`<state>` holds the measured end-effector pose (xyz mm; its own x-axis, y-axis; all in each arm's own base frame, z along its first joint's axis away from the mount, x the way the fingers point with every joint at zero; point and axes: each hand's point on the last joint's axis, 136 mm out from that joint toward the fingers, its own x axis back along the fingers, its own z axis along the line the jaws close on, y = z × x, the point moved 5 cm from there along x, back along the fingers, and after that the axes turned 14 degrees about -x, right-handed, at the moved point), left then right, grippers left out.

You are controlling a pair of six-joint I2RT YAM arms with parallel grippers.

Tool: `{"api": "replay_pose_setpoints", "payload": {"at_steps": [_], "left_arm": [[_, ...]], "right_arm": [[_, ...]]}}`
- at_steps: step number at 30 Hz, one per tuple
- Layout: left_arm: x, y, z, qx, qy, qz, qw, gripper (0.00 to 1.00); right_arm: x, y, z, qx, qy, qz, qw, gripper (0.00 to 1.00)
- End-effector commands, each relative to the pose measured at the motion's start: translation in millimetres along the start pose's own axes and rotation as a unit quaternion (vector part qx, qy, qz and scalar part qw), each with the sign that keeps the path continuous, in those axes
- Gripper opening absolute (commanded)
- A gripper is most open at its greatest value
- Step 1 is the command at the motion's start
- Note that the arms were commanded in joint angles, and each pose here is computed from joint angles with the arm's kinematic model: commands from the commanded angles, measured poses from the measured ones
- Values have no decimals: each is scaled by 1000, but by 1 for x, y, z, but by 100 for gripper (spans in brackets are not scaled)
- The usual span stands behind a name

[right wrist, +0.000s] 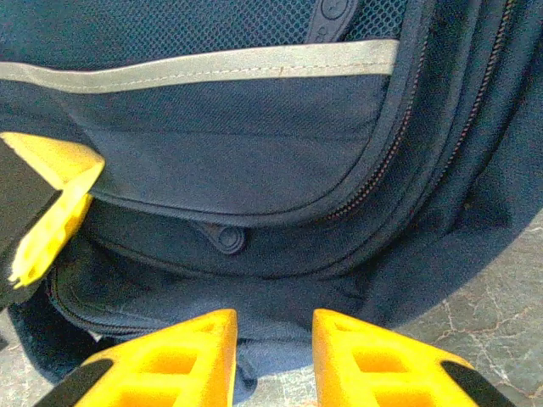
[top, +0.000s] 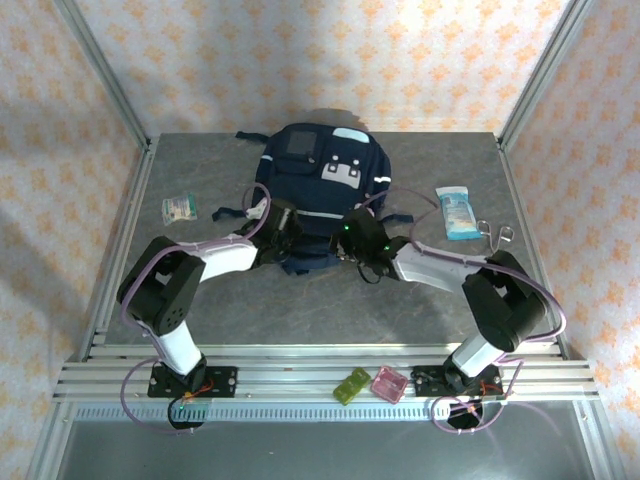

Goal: Pack the student bag

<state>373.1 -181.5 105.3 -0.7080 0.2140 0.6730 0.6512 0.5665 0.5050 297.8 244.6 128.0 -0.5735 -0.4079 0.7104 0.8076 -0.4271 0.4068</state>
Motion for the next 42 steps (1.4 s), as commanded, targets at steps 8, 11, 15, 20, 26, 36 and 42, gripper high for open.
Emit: {"api": "replay_pose_setpoints", "payload": {"at_steps": [8, 11, 15, 20, 26, 36, 42], "left_arm": [[40, 40, -61, -6, -113, -16, 994, 0], [55, 49, -75, -5, -139, -17, 990, 0], [71, 58, -87, 2, -164, -27, 986, 0], [78, 62, -96, 15, -189, -28, 982, 0], [86, 66, -103, 23, -210, -28, 977, 0], [96, 65, -104, 19, -226, -26, 974, 0], [97, 65, -103, 19, -231, -22, 972, 0]], "right_arm": [[43, 8, 7, 30, 42, -43, 998, 29], [47, 8, 20, 39, 76, -38, 996, 29], [39, 4, 32, 42, 106, -28, 993, 27], [14, -4, 28, 46, 99, -23, 994, 20], [-12, -17, 6, 47, 54, -7, 997, 18], [42, 7, 25, 71, 79, -57, 993, 36], [61, 23, 36, 77, 92, -69, 990, 51]]}}
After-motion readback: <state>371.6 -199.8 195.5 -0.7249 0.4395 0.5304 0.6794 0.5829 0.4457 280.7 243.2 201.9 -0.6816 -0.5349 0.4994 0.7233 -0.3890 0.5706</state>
